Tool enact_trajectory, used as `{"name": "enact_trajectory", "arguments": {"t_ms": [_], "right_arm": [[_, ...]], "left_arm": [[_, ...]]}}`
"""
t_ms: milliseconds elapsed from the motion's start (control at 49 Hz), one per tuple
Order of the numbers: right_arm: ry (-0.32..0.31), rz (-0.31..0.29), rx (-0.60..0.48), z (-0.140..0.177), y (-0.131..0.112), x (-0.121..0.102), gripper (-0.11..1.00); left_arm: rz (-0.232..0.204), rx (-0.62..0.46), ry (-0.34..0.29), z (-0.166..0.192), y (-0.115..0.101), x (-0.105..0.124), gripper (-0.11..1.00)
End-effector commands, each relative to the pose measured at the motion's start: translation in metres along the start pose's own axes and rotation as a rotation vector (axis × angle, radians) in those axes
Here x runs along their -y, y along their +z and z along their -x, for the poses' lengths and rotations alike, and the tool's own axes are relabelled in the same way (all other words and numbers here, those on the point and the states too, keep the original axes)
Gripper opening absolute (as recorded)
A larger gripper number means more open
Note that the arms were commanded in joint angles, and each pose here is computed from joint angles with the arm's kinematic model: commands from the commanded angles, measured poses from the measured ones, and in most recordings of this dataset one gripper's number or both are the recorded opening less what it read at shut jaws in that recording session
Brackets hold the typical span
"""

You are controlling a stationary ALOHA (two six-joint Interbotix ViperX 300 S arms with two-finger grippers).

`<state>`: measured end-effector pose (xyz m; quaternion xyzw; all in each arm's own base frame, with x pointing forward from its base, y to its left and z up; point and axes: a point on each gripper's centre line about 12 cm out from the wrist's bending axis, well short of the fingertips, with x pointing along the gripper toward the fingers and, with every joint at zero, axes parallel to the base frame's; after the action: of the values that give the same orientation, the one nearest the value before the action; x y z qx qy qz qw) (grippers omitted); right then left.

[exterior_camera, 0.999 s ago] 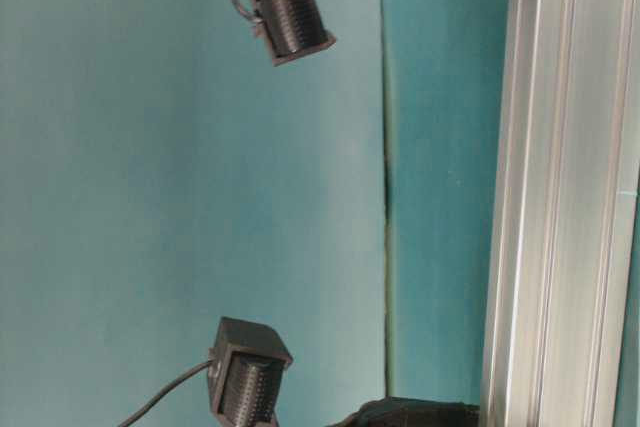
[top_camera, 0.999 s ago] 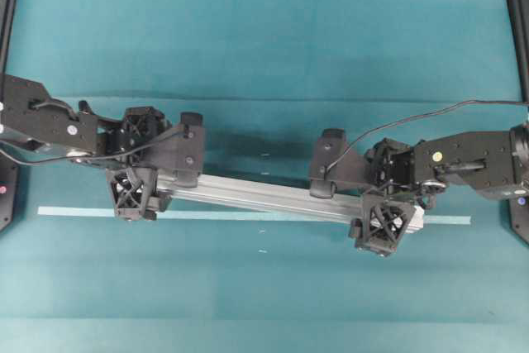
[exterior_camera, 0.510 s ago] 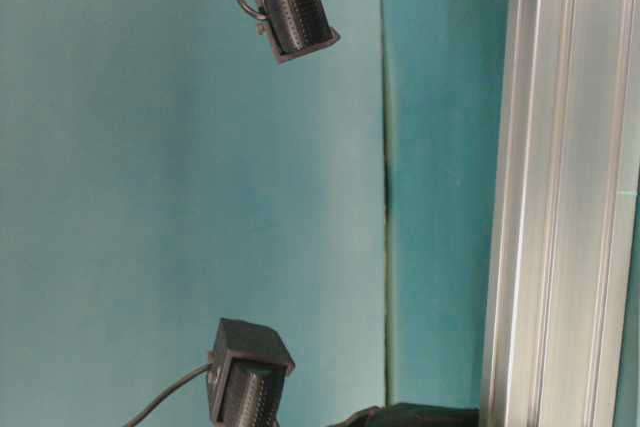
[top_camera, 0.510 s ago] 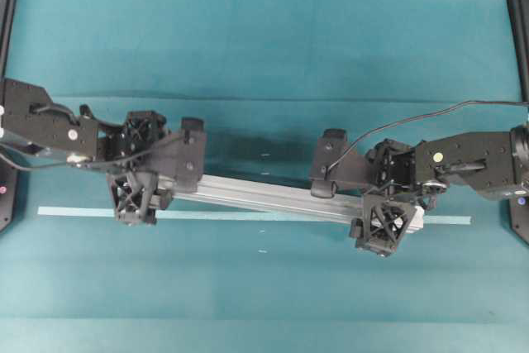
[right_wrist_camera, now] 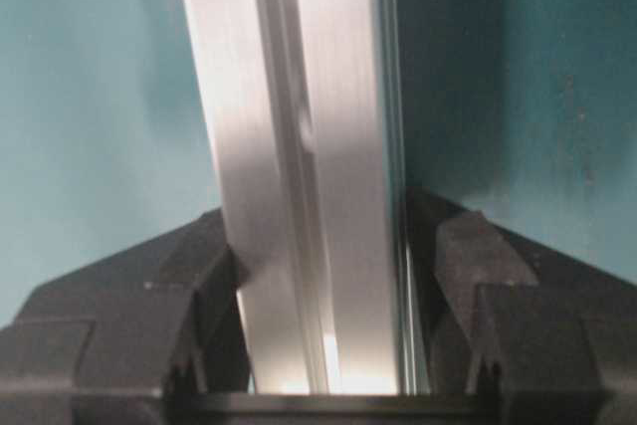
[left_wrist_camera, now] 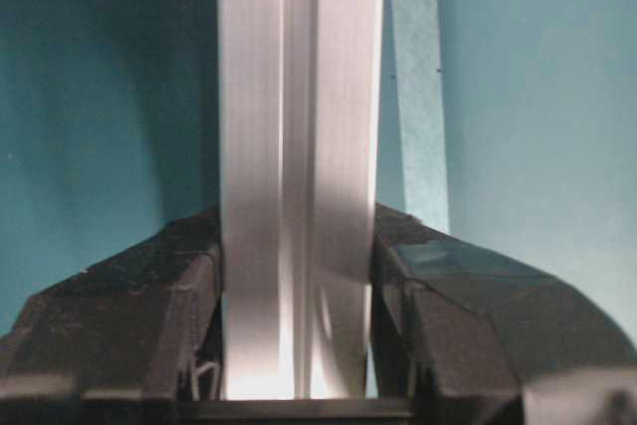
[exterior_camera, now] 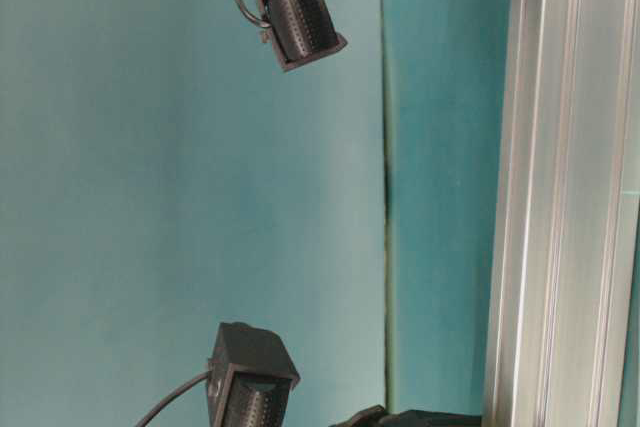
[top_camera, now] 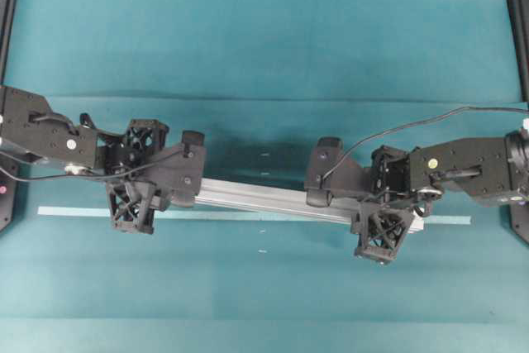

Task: Lift the metal rail with both hands.
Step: 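Lift the rail upward with both grippers together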

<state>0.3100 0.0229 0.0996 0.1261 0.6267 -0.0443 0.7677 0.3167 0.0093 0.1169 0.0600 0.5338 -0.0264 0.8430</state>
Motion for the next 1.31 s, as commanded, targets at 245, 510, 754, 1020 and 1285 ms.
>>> {"name": "enact_trajectory", "arguments": {"t_ms": [245,510,754,1020,1285], "right_arm": [[0.001,-0.029,0.01,0.001,0.005,0.004,0.46],[0.012,-0.058,0.037,0.022,0.017,0.008,0.46],[0.027,-0.061,0.036,0.067,0.033,0.006,0.46],[0.048,-0.046,0.061,0.131,0.049,0.0,0.46],[0.054,-0.028,0.05,0.196,0.059,-0.002,0.46]], "left_arm": [[-0.033,0.029,0.003,0.004,0.006,0.0,0.3],[-0.013,0.058,0.016,0.02,0.017,-0.007,0.3],[-0.008,0.03,0.022,0.063,0.031,-0.015,0.3],[0.005,0.06,0.031,0.121,0.048,-0.019,0.3],[0.02,0.035,0.029,0.192,0.069,-0.022,0.3]]}}
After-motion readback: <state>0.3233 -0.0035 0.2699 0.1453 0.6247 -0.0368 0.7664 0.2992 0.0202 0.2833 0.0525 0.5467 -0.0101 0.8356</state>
